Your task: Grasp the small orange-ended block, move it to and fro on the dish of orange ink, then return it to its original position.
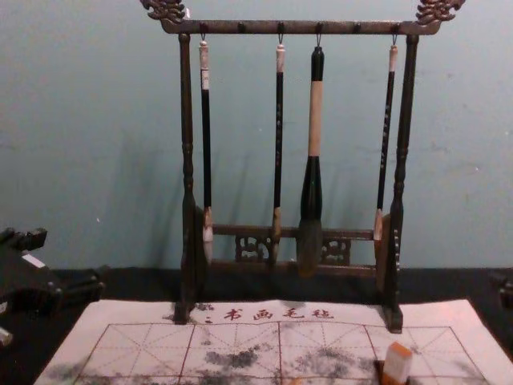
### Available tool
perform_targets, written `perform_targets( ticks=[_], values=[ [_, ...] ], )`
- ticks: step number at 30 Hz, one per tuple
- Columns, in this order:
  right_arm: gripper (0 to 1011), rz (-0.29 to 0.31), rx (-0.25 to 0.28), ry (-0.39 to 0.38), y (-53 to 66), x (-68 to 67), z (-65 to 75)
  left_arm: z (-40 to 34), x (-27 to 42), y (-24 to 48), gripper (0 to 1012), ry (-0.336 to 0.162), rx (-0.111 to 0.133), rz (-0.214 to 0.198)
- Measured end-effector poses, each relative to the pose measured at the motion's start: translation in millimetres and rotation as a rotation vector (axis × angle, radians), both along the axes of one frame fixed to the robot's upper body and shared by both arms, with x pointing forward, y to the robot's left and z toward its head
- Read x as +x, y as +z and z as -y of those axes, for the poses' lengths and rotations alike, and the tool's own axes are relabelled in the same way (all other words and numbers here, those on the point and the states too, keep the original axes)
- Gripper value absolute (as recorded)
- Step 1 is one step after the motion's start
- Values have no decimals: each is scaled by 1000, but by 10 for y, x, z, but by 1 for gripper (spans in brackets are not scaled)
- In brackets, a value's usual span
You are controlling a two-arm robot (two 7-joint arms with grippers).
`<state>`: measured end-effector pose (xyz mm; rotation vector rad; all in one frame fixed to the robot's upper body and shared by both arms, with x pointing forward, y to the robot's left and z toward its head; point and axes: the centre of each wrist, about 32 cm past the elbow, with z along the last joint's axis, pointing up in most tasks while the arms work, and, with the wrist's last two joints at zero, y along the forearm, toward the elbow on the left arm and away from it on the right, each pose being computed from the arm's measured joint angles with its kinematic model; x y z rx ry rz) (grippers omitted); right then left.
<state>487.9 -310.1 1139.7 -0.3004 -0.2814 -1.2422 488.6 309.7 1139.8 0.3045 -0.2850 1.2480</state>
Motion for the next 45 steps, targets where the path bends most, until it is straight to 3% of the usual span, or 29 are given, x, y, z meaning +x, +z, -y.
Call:
perform_targets(
  ticks=[4,11,18,22,29,45],
  values=[
    [1003,-20,31,58,-4,-78,17,0,0,0,1002,0,0,0],
    [1003,-83,72,157,-51,-346,36,0,0,0,1001,0,0,0],
    [1002,-167,127,267,-120,-611,-42,0,0,0,1001,0,0,0],
    [1003,-188,150,315,-150,-655,-118,0,0,0,1001,0,0,0],
    [1002,-206,164,364,-194,-577,-267,0,0,0,1001,0,0,0],
    [1002,-217,158,354,-298,-259,-504,0,0,0,1001,0,0,0]
  ],
)
